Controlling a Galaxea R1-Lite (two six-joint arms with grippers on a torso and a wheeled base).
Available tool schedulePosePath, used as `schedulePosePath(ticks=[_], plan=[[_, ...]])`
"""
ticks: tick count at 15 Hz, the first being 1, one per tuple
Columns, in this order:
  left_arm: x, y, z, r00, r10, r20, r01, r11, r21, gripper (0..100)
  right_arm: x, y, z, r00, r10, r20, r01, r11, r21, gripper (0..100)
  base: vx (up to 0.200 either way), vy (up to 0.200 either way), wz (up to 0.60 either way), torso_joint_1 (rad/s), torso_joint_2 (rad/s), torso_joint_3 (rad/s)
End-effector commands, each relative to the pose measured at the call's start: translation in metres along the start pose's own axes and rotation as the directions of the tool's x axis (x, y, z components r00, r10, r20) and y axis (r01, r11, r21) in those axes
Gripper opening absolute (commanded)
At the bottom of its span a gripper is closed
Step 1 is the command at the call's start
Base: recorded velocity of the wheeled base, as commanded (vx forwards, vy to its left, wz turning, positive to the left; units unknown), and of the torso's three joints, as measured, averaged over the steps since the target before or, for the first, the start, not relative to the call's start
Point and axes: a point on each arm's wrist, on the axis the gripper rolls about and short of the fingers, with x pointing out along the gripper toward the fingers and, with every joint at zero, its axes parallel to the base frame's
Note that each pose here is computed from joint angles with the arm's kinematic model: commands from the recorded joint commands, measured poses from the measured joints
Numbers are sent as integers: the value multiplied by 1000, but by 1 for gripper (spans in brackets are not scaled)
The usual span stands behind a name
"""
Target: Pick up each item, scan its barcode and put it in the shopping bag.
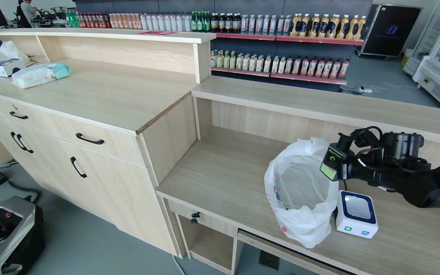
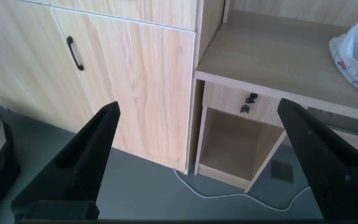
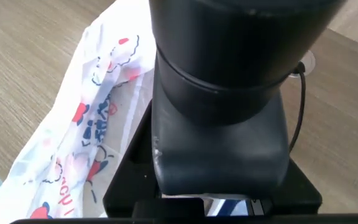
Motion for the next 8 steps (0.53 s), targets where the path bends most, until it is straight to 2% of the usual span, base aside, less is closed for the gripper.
schedulePosePath(ticks=[1, 5, 8], plan=[[0, 0, 0, 1000, 1, -1, -1, 1000, 0, 100, 20, -1, -15, 1000, 24, -14, -24, 1000, 3, 0, 0, 0, 0, 0, 0, 0], [0, 0, 0, 1000, -1, -1, 1, 1000, 0, 100, 45, -5, -35, 1000, 31, 5, -31, 999, -25, 0, 0, 0, 0, 0, 0, 0], [0, 0, 0, 1000, -1, -1, 1, 1000, 0, 100, 56, -2, -39, 992, 120, 45, -119, 992, -43, 0, 0, 0, 0, 0, 0, 0]])
